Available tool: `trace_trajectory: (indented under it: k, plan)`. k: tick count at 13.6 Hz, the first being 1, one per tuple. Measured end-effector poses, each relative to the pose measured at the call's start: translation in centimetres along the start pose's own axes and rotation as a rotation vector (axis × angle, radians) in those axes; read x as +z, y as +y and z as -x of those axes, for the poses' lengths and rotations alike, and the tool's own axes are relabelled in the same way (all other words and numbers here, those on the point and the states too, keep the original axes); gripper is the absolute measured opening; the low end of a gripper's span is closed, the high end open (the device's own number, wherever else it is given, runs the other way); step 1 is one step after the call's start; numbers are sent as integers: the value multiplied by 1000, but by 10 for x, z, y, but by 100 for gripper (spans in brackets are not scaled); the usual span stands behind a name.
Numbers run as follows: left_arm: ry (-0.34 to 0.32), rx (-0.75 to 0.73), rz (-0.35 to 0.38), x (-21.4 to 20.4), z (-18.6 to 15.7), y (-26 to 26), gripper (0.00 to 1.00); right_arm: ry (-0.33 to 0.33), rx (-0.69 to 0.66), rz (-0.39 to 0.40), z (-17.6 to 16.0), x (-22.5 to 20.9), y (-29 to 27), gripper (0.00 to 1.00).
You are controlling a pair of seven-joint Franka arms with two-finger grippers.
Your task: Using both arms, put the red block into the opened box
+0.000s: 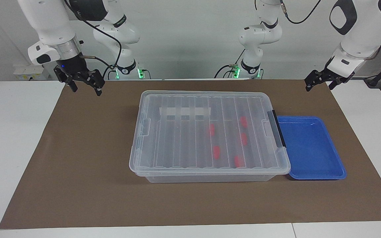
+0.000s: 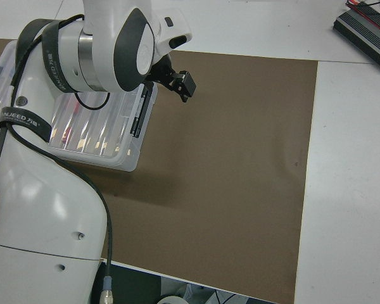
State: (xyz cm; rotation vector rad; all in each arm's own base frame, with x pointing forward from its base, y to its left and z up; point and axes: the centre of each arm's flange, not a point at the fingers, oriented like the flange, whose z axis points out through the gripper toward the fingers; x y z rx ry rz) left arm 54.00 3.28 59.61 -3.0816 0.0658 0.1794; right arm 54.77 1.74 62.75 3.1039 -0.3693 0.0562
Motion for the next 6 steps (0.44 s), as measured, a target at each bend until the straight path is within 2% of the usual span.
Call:
trace_trajectory:
  k: [6]
  plan:
    - [17, -1, -2, -7, 3, 0, 100, -42, 3, 12, 1, 4, 2, 100]
